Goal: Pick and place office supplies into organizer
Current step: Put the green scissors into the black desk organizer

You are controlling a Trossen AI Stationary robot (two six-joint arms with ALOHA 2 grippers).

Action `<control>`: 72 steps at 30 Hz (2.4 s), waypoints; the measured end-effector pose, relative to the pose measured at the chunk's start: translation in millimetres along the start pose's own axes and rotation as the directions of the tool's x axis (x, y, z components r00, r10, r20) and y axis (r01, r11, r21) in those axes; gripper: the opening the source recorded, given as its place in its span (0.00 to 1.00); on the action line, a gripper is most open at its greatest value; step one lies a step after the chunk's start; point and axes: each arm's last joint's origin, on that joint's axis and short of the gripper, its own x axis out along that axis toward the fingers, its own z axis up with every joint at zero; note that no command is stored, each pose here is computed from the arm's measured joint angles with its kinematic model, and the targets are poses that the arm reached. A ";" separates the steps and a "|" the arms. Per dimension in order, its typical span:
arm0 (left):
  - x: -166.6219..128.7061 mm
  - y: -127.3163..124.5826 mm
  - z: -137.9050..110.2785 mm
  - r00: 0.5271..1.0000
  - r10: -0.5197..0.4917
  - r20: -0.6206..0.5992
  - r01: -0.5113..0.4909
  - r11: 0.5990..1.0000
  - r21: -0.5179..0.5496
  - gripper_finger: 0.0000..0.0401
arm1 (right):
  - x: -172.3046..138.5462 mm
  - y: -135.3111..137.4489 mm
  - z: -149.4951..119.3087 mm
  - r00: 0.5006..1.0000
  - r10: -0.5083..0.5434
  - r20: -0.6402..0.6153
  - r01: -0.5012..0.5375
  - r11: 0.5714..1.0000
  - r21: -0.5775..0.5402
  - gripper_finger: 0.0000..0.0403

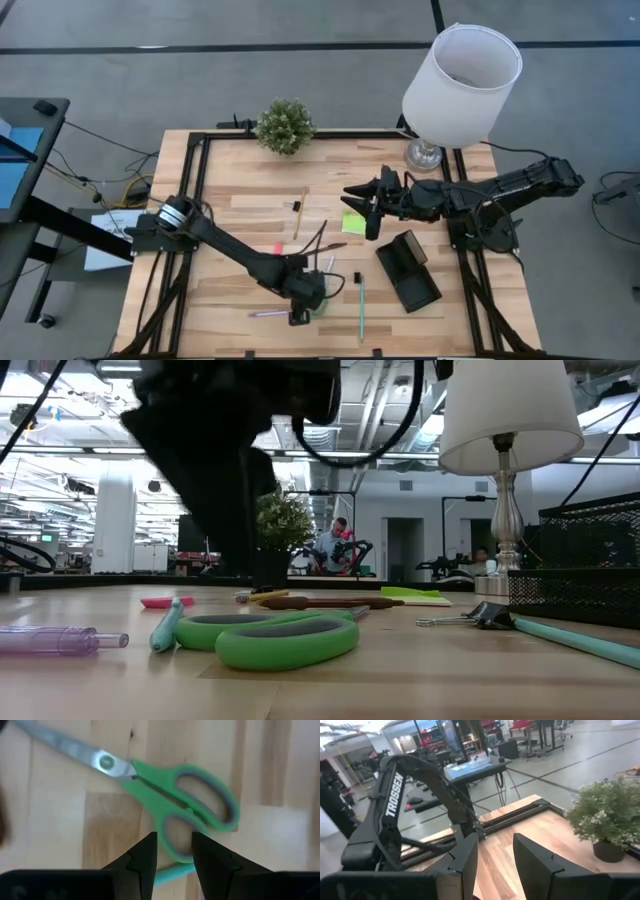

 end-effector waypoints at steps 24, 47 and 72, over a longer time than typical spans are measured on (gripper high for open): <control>32.2 -0.4 -14.3 0.994 0.071 -0.080 -0.075 0.996 -0.052 0.09 | -0.4 -1.1 -4.9 0.999 -0.015 -0.045 0.013 0.999 -0.048 0.29; -93.2 23.3 40.8 0.997 0.064 -0.041 -0.067 0.995 -0.068 0.01 | -49.2 25.7 7.6 0.996 0.091 0.011 -0.086 0.972 -0.218 0.29; -216.8 154.8 135.7 0.734 -0.621 0.274 0.667 0.735 -0.122 0.02 | -105.3 29.8 14.7 0.999 0.004 0.047 0.015 0.920 -0.392 0.29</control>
